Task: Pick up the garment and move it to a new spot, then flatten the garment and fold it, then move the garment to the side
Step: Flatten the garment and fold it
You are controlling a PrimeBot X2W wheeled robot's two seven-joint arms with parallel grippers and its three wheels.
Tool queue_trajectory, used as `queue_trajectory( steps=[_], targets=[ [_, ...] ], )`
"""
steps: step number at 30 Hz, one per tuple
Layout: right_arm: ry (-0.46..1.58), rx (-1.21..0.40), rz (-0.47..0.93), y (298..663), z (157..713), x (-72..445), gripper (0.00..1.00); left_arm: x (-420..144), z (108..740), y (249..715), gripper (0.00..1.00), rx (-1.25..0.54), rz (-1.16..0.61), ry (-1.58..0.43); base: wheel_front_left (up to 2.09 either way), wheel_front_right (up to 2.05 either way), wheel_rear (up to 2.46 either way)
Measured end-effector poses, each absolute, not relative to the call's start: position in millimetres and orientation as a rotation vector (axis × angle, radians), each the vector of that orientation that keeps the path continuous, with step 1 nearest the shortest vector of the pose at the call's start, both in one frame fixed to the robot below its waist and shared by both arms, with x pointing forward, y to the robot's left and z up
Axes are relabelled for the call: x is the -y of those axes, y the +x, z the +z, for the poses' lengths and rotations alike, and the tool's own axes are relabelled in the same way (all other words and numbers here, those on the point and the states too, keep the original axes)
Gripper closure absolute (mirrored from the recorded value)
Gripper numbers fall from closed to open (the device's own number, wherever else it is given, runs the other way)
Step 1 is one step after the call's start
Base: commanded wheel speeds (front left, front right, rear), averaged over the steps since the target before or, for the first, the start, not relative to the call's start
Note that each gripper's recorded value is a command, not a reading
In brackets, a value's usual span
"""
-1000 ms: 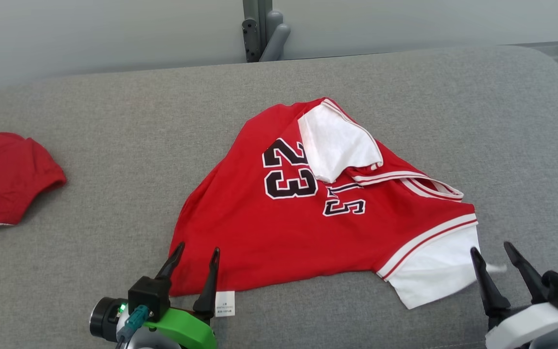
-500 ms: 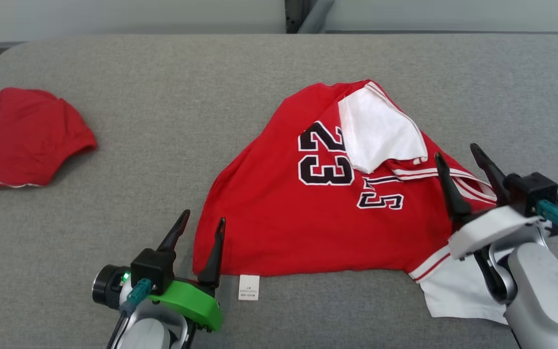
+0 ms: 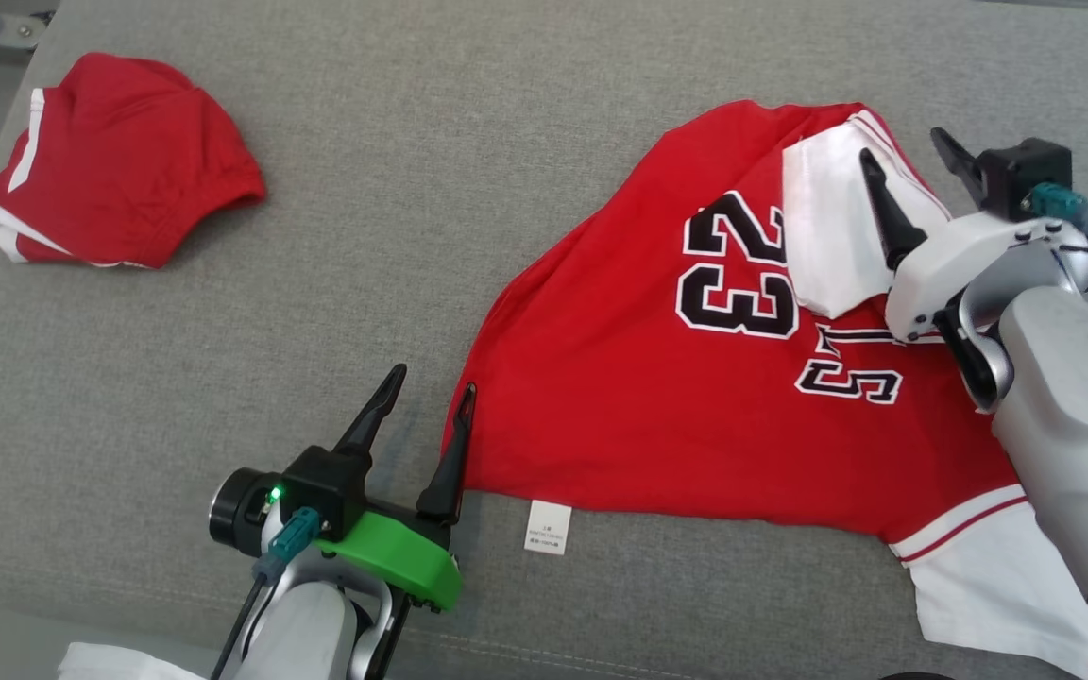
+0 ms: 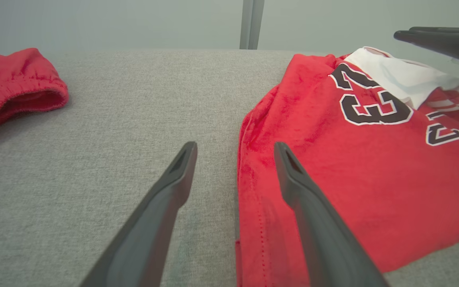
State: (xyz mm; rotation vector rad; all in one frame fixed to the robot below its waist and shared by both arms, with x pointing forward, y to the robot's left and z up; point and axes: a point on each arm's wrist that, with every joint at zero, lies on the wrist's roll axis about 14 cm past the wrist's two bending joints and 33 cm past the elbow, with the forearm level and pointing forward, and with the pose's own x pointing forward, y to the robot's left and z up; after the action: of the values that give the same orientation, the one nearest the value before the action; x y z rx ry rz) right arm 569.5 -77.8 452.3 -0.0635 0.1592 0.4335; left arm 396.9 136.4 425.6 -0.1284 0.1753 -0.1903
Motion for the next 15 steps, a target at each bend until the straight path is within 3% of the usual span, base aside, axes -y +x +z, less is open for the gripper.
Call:
queue_trajectory(
  steps=[6,7,8,9,15],
  targets=[
    [-0.130,-0.310,0.466,582,415,61,0.00,-147,422,397,0.00,-0.185,-0.156,-0.139,0.00,0.00,0.00],
    [-0.137,-0.332,0.482,580,408,55,0.27,-149,422,397,0.00,-0.187,-0.149,-0.143,0.00,0.00,0.00],
    [-0.140,-0.351,0.492,579,403,51,0.74,-150,421,397,0.00,-0.188,-0.144,-0.145,0.00,0.00,0.00],
    [-0.141,-0.371,0.493,579,397,50,1.00,-151,420,397,0.00,-0.191,-0.140,-0.147,0.00,0.00,0.00],
    [-0.170,-0.378,0.467,596,391,61,1.00,-156,420,400,0.00,-0.191,-0.128,-0.153,0.00,0.00,0.00]
  ],
)
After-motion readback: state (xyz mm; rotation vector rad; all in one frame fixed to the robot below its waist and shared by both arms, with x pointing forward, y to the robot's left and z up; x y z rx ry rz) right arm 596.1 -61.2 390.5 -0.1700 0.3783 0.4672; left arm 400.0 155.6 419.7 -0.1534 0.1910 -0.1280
